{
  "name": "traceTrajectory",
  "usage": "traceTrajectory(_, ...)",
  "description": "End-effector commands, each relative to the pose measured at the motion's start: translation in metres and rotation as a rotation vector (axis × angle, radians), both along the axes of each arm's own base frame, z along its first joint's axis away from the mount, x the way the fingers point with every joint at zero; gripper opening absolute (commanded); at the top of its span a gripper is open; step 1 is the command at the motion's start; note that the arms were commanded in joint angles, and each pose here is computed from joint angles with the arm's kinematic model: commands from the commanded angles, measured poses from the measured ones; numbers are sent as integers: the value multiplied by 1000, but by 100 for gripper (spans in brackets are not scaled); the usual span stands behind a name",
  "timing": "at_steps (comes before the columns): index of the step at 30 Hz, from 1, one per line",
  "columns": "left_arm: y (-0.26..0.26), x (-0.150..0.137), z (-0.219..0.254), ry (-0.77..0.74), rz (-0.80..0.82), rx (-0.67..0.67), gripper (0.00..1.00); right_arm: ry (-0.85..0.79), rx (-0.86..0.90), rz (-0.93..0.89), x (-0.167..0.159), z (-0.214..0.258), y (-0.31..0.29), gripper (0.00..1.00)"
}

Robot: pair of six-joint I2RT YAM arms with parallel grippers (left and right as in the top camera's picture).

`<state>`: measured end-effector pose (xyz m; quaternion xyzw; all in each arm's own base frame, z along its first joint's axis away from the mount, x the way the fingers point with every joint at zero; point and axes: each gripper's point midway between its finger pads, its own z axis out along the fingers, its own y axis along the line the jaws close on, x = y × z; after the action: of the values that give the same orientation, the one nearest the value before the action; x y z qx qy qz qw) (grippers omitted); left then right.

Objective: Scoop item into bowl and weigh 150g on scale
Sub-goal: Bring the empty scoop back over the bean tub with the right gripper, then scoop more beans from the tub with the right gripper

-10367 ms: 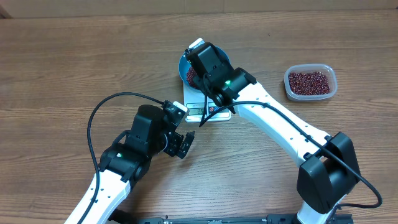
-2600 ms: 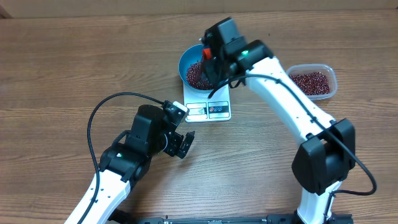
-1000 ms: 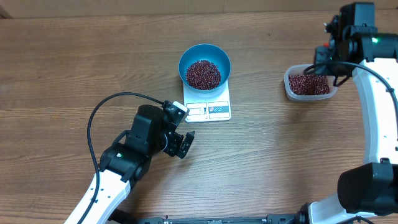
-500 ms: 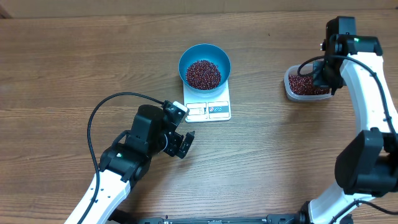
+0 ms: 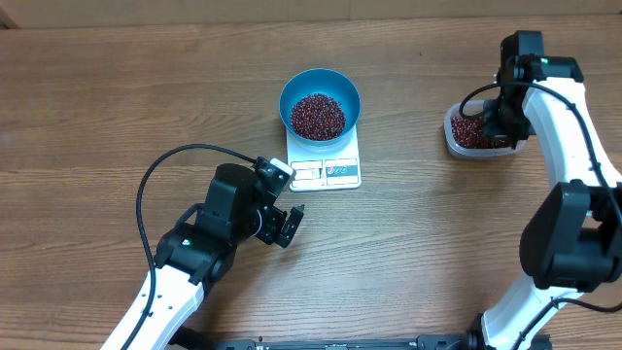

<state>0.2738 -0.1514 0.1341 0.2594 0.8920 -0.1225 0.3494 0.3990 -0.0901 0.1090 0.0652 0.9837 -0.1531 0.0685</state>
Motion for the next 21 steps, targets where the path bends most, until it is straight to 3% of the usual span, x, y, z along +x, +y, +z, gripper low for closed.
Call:
traceTrajectory(1,2,1,-3,8,15,2,100,6,-17,3,1,-4,-2,4)
traceTrajectory(12,2,1,-3,8,15,2,100,56,1,5,2,-27,0,4)
traceTrajectory(21,2,1,-3,8,15,2,100,51,205,72,6,-38,35,4)
